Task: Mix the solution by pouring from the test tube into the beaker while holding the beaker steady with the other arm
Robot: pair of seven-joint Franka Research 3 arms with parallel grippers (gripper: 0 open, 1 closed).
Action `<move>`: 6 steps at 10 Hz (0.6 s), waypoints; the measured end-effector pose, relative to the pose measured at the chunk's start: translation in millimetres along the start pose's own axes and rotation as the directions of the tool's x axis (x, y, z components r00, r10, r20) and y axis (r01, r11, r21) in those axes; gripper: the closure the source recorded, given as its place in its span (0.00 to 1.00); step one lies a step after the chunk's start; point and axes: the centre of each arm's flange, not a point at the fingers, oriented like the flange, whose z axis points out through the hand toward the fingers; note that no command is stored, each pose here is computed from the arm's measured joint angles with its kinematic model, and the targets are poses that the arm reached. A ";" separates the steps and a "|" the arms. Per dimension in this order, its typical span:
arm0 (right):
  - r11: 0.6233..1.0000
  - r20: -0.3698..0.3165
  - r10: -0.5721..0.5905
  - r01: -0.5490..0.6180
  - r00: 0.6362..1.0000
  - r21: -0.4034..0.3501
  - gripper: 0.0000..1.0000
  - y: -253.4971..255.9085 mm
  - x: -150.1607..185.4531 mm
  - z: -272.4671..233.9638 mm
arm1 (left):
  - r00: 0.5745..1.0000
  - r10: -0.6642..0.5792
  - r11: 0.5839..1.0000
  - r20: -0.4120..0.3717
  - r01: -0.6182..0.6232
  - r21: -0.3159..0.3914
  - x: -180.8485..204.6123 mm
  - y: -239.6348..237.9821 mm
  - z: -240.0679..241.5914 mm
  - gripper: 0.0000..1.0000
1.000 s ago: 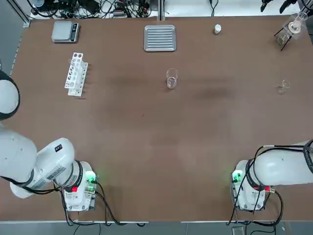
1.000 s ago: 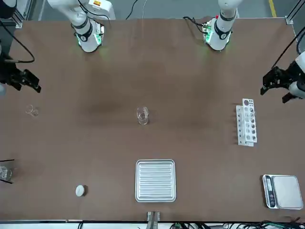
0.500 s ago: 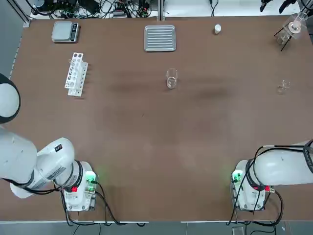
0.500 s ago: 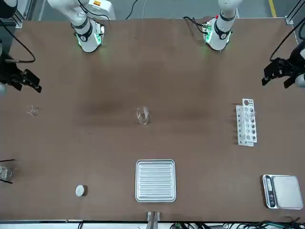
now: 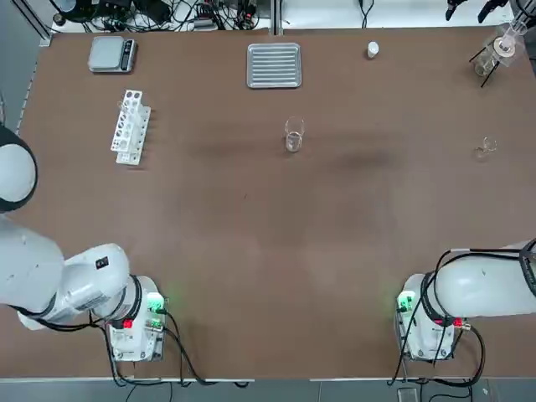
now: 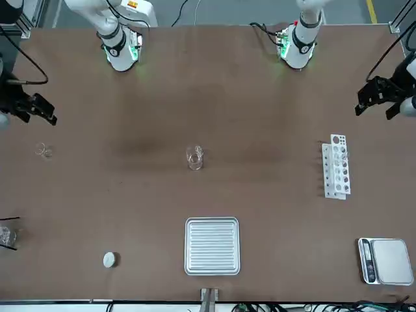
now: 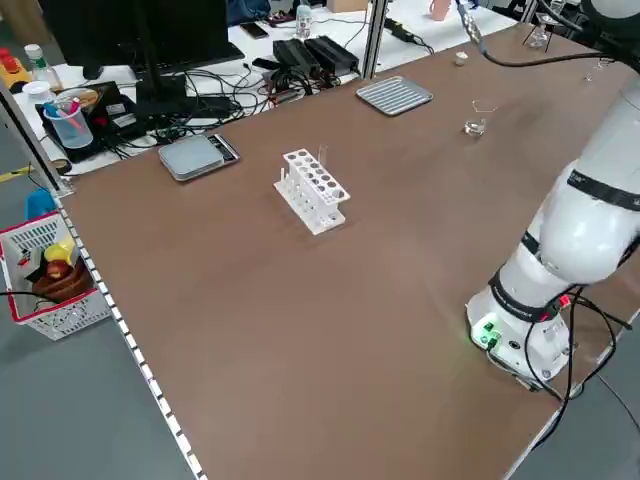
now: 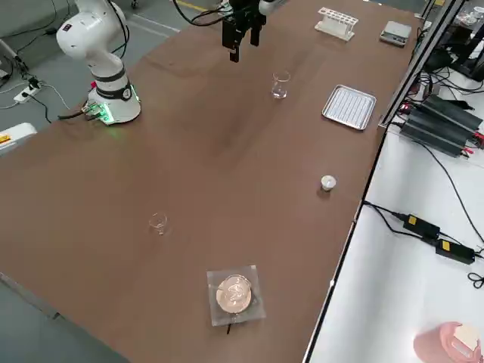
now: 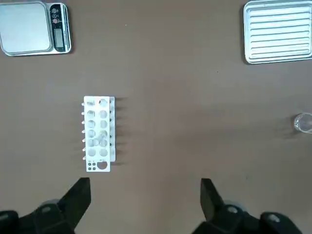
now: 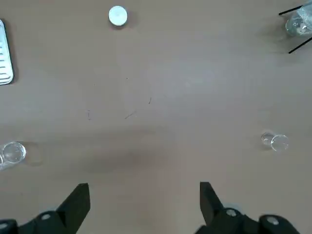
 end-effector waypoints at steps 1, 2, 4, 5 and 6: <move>1.000 0.000 -0.001 0.001 1.000 0.000 0.00 -0.3 0.0 0.0 | 1.000 -0.003 1.000 0.001 0.003 0.008 0.2 2.3 0.5 0.00; 1.000 0.000 -0.001 0.001 1.000 0.000 0.00 -0.4 0.0 0.0 | 1.000 0.000 1.000 0.001 0.000 0.012 0.4 4.9 0.7 0.00; 1.000 0.000 -0.002 0.002 1.000 0.000 0.00 -1.0 -0.1 -0.2 | 1.000 -0.001 1.000 0.001 0.001 0.015 0.5 4.9 0.8 0.00; 1.000 -0.002 -0.004 0.004 1.000 0.000 0.00 -1.9 -0.3 -1.0 | 1.000 -0.006 1.000 0.002 0.006 0.017 0.5 2.5 0.9 0.00; 1.000 -0.005 -0.005 0.005 1.000 0.001 0.00 -2.6 -0.3 -2.4 | 1.000 -0.010 1.000 0.003 0.010 0.018 0.4 0.7 0.9 0.00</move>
